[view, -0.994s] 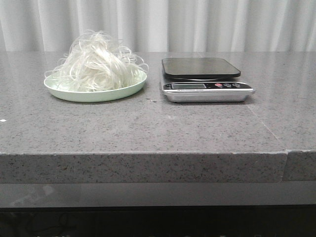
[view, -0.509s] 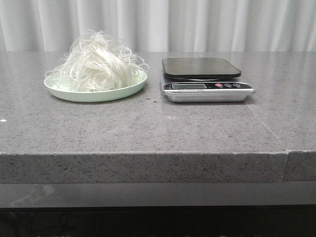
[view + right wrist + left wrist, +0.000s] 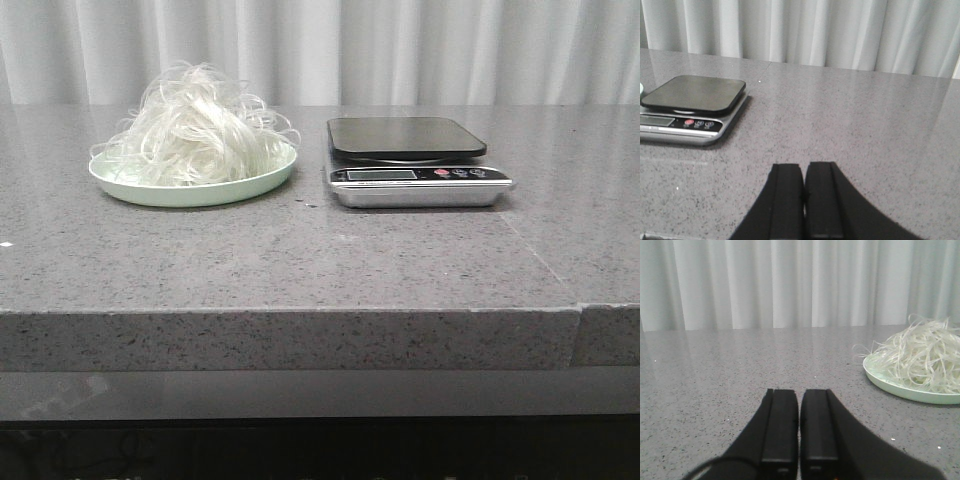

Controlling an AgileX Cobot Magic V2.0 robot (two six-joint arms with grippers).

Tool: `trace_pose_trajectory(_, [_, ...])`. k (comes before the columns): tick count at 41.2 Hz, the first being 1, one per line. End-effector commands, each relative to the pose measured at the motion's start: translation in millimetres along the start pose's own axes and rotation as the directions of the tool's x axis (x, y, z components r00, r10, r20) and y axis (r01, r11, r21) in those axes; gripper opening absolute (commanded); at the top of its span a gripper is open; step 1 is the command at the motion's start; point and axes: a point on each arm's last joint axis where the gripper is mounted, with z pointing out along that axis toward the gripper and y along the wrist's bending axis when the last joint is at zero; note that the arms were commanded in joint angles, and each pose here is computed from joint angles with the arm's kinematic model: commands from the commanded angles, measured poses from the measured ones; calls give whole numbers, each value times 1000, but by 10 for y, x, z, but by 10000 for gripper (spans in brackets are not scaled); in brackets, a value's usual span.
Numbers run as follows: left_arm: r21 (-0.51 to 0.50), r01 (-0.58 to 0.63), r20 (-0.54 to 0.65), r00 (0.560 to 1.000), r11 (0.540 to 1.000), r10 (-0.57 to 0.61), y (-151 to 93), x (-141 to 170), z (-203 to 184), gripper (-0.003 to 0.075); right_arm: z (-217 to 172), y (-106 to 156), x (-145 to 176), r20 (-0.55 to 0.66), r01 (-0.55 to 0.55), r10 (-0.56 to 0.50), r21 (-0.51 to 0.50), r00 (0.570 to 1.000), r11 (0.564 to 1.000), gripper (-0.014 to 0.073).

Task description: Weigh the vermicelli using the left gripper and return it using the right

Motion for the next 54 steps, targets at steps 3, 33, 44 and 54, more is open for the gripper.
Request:
trace_pose_trajectory(3, [2,10,90,996,1000,-10,-1,-56,-17,142,-1,-6,16,146,8,-10,13,989,1000,162])
trace_pose_trajectory(33, [2,10,90,996,1000,-10,-1,-56,-17,142,8,-12,96,209,-27,23,19,978,999,162])
trace_pose_trajectory(44, [2,10,90,996,1000,-10,-1,-56,-17,142,5,-12,82,225,-82,79,6,971,997,162])
trace_pose_trajectory(54, [2,10,90,996,1000,-10,-1,-56,-17,142,5,-12,83,224,-82,79,6,971,997,162])
